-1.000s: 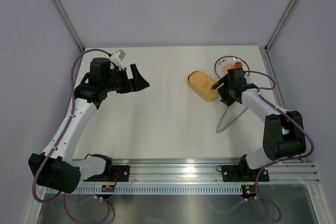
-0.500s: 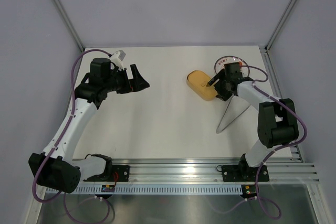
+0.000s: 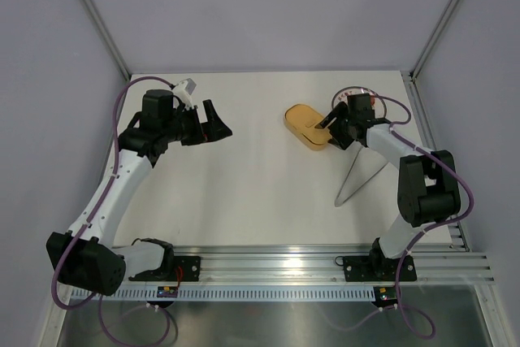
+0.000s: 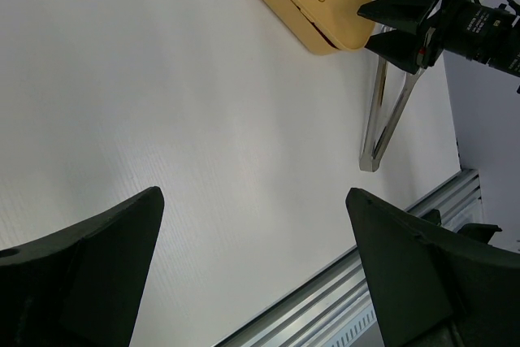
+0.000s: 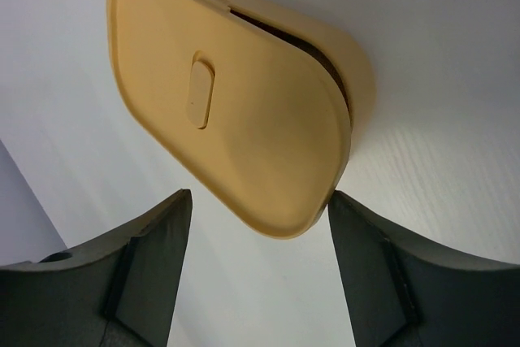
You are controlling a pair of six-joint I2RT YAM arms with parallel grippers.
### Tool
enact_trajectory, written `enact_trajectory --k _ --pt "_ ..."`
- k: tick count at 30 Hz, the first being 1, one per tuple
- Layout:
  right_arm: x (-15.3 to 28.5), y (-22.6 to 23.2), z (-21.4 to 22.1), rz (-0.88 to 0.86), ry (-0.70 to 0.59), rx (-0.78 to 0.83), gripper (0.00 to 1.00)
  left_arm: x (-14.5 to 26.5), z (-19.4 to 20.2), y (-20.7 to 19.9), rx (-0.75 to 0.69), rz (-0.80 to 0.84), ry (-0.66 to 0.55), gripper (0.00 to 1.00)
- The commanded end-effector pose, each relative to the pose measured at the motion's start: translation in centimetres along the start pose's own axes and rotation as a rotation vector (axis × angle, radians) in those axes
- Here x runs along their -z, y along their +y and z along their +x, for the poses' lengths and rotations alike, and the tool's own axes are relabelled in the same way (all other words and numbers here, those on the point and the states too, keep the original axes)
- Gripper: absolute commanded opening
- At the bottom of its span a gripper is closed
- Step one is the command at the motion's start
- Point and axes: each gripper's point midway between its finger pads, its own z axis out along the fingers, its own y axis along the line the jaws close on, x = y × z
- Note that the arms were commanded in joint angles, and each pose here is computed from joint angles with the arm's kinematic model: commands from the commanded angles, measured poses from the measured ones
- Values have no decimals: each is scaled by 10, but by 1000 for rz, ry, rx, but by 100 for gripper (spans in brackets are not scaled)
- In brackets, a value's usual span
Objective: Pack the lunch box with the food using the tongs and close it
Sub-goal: Close the box lid on the packing box.
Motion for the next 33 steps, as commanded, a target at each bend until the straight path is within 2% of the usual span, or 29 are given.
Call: enact_trajectory --k 1,12,19,27,31,33 --pt "-2 29 -10 -125 -28 34 74 -1 -9 -5 -21 30 -33 99" --pt "-24 13 3 -29 72 45 73 -3 -8 -5 -15 32 -22 99" --pt "-5 20 -5 -66 22 69 74 -4 -8 -6 -9 40 -22 99" --pt "-2 9 -8 -8 -4 93 60 -4 -6 -6 -13 44 -20 99" --pt "-3 4 -7 16 2 92 60 -3 -5 -5 -17 40 -21 99" --pt "-2 0 -7 34 2 92 63 -3 -5 -5 -18 38 -20 99"
